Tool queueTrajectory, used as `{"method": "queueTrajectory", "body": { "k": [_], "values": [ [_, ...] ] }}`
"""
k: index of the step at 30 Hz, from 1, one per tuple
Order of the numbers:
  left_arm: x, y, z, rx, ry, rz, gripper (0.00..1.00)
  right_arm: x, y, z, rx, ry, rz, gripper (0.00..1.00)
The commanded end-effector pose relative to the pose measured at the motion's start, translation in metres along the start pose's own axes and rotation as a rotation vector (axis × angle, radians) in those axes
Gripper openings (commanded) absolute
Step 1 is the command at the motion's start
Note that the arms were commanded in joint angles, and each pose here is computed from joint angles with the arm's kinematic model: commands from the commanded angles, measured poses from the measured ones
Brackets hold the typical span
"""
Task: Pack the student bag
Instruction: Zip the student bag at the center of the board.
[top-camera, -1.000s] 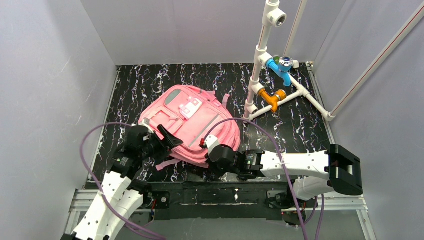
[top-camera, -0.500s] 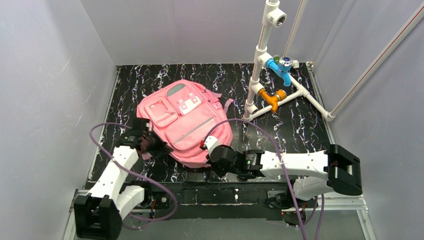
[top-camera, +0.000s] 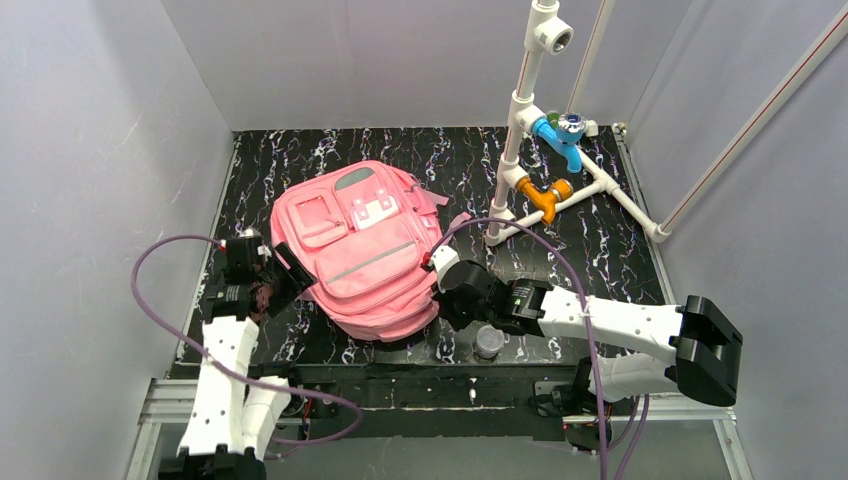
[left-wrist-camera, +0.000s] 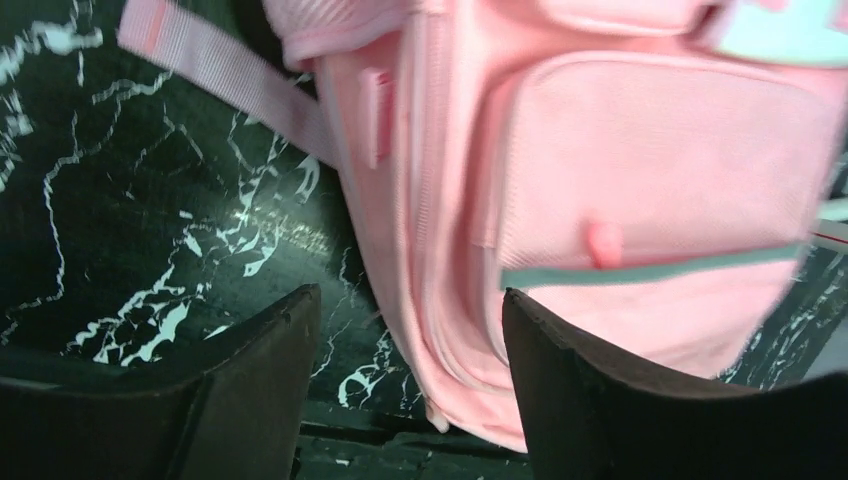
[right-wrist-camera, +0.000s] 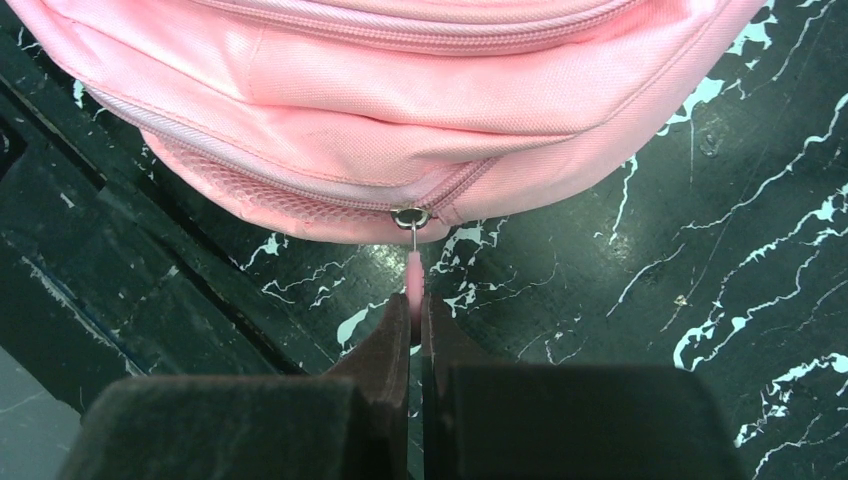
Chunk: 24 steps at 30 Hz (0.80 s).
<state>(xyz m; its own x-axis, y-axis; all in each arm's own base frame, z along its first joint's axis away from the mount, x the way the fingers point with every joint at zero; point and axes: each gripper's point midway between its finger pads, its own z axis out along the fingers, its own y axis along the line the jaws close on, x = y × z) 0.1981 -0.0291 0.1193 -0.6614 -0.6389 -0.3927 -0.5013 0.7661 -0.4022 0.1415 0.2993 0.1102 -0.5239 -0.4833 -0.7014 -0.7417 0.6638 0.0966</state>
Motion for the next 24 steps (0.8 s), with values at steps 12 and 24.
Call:
{"method": "queueTrajectory", "body": {
  "k": [12, 24],
  "values": [
    [0.074, -0.115, -0.064, 0.594, -0.109, 0.91, 0.71, -0.01, 0.024, -0.008, -0.136, -0.043, 0.017, 0.01],
    [0.15, -0.156, -0.021, 0.679, -0.339, 1.355, 0.6, -0.023, 0.034, -0.016, -0.191, -0.095, 0.051, 0.01]
  ]
}}
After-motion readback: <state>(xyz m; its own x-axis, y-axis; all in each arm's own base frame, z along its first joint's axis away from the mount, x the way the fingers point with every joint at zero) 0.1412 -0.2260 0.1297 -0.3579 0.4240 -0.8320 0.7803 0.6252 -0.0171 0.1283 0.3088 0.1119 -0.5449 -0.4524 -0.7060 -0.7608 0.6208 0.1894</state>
